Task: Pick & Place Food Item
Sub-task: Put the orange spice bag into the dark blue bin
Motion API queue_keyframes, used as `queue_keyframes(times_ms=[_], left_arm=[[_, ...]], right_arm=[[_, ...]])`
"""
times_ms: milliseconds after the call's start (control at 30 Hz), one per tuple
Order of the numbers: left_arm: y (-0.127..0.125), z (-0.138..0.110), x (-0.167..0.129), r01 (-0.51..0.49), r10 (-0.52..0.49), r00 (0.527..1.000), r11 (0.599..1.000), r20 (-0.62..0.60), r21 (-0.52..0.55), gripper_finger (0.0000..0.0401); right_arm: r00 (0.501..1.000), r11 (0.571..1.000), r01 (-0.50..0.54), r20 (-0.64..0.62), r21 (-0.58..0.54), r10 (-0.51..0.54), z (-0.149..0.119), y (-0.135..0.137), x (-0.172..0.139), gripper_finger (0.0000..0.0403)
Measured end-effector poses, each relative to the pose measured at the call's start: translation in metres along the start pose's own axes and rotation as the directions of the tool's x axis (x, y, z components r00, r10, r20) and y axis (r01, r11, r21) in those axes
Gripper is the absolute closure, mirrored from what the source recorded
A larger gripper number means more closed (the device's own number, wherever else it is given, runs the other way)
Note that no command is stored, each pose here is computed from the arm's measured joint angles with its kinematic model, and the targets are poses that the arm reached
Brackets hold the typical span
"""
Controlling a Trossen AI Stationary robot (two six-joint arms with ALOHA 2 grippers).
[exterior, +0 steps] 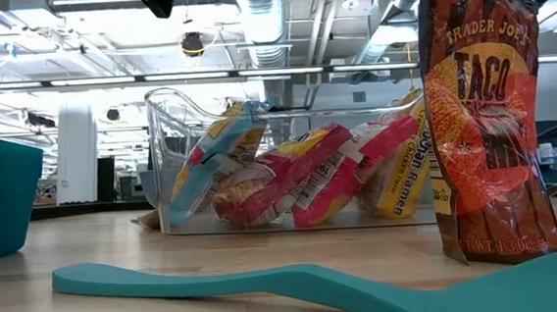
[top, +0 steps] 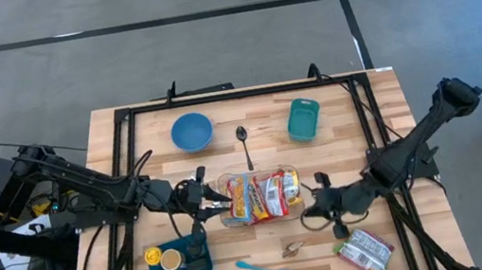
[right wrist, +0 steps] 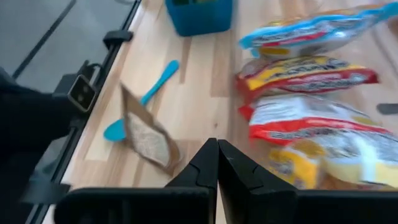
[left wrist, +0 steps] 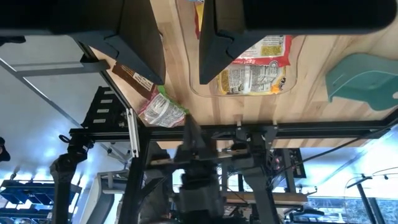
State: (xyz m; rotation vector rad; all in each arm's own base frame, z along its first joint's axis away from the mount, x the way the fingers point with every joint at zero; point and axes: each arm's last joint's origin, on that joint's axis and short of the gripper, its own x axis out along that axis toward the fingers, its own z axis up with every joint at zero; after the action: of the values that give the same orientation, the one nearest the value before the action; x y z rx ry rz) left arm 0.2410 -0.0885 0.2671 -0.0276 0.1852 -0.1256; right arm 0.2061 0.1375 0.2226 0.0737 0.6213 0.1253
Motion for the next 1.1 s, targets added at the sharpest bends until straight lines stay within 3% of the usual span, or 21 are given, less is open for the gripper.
queue_keyframes(times_ms=[367, 633, 933, 1100], left_arm=[[0.0, 0.0, 0.0, 0.0, 0.0, 1.0, 1.0, 0.0, 0.0, 0.0309], [0.0, 0.0, 0.0, 0.0, 0.0, 1.0, 1.0, 0.0, 0.0, 0.0309], [0.0, 0.0, 0.0, 0.0, 0.0, 1.0, 1.0, 0.0, 0.0, 0.0309], [0.0, 0.0, 0.0, 0.0, 0.0, 1.0, 1.0, 0.0, 0.0, 0.0309]], right_arm=[[0.995, 0.996, -0.004, -0.101, -0.092, -0.006, 0.017, 0.038, 0.013, 0.0403], [0.978, 0.992, -0.017, -0.208, -0.125, -0.01, 0.009, 0.044, 0.032, 0.0397], [0.982, 0.995, 0.0, -0.19, -0.101, -0.019, 0.016, 0.037, 0.029, 0.0303], [0.98, 0.989, -0.012, -0.2, -0.147, -0.018, 0.015, 0.037, 0.029, 0.0259]])
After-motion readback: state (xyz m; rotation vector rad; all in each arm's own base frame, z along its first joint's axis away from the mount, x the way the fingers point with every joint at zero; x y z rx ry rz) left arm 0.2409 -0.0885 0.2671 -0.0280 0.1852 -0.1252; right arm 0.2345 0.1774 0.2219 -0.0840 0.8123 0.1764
